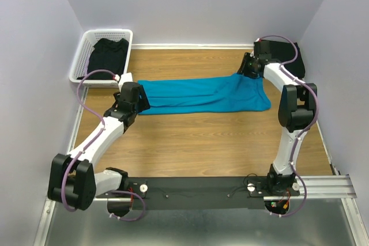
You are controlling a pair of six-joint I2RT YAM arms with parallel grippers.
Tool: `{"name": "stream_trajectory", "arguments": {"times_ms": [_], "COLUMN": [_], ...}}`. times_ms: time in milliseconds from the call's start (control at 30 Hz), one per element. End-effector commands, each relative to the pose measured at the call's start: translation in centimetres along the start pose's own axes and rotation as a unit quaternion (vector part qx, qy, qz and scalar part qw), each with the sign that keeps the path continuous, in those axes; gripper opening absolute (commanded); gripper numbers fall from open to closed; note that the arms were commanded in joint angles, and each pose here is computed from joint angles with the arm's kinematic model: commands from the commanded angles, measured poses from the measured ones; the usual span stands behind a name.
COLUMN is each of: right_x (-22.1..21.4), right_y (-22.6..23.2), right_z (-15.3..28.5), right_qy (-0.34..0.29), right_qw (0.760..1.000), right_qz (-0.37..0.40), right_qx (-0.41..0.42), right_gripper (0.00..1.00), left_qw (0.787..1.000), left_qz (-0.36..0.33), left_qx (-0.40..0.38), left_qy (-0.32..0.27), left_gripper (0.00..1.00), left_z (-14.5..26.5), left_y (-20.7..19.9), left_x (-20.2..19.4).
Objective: Fold and stack the t-shirts
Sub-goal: Fold the tshirt
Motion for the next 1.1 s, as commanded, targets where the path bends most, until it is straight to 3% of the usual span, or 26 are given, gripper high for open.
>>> {"name": "stream_trajectory", "arguments": {"times_ms": [0,133,233,400,667,833,1067], "right_x": [0.8,-2.4,-6.7,-11.6,-17.1,-18.6,-18.2], "right_y": [3.4,8.4,13.5,18.9,24.8,25.4,25.4], "right_z": [3.7,5.2,5.9,5.1,3.1,1.3,0.1], "right_qy": [-0.039,-0.032,-0.009,0.013,0.015,0.021,0.012], "right_qw": [0.991,0.964,0.931,0.888,0.827,0.817,0.812], "right_qz": [0.124,0.255,0.331,0.406,0.511,0.535,0.551], "right_qx": [0.024,0.071,0.152,0.215,0.233,0.215,0.191], "right_gripper": [0.54,0.63,0.63,0.64,0.81,0.84,0.84], "left_qw": [0.998,0.994,0.99,0.982,0.975,0.969,0.96], "left_qz": [0.023,0.057,0.087,0.139,0.146,0.145,0.143], "left_qx": [-0.024,-0.015,0.003,0.015,0.03,0.057,0.087], "left_qy": [0.055,0.091,0.114,0.127,0.166,0.193,0.224], "left_gripper": [0.78,0.72,0.61,0.52,0.36,0.29,0.28], "left_z": [-0.7,-1.6,-2.5,-4.0,-6.4,-7.1,-6.8], "left_y": [-1.2,-1.7,-1.5,-0.7,-0.4,0.7,2.2], "left_x": [-1.8,-3.1,-4.0,-4.1,-6.1,-8.0,-10.4]}}
Point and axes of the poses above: each gripper's point midway between its finger pads, its own z axis back along the fingers, its own y axis along the line the jaws close on, x = y × z, the point moved 3 cm from there along z, back along the fingers, and after that the axes turned 4 degrees about z, right-handed, at the moved point
